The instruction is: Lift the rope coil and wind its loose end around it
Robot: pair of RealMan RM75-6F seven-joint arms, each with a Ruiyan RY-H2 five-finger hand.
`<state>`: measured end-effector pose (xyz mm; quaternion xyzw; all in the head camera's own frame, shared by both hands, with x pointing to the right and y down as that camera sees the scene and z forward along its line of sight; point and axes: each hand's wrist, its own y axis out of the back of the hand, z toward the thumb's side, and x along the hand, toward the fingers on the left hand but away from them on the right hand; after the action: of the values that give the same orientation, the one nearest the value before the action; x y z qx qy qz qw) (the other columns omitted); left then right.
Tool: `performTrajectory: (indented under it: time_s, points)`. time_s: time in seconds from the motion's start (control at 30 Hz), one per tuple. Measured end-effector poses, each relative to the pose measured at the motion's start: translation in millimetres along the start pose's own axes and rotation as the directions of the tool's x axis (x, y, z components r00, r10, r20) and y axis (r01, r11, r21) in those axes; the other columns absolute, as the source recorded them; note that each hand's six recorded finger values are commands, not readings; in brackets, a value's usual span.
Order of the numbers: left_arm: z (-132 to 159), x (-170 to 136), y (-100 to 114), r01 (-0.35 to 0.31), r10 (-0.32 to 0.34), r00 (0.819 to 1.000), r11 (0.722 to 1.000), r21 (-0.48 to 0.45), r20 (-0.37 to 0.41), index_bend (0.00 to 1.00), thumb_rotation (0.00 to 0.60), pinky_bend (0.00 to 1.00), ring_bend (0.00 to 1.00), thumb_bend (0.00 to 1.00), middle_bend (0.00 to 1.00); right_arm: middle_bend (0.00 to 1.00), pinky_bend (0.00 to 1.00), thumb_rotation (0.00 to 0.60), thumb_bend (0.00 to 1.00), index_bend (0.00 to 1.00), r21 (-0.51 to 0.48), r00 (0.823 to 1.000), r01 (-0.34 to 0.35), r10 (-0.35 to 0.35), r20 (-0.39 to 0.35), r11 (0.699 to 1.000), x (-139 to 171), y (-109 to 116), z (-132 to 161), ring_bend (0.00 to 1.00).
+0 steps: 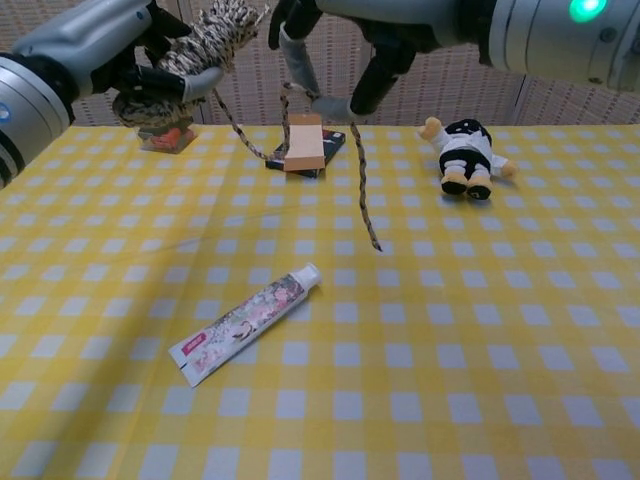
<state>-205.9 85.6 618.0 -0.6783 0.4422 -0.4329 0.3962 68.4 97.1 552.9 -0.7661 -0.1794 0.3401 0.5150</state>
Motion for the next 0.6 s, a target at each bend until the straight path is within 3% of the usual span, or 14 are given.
performTrajectory:
  time_s: [0.3,0.6]
  points:
    - [14.2,-8.0,-19.5,0.052,-0.055,0.997,0.997,0.051,0.056,0.77,0.356,0.16,0.51,0.36,0.73,0.18,0.00,0.600,0.41,0.63,-0.057,0.998,0.069,-0.069,-0.010,0.996,-22.5,35.5,14.8,0.00]
    - [34.0,-20.8,-32.9,0.078,-0.084,0.988,0.996,0.051,0.129,0.77,0.355,0.15,0.51,0.36,0.73,0.18,0.00,0.600,0.41,0.63,-0.126,0.998,0.060,-0.056,0.028,0.990,-44.2,41.2,11.1,0.00]
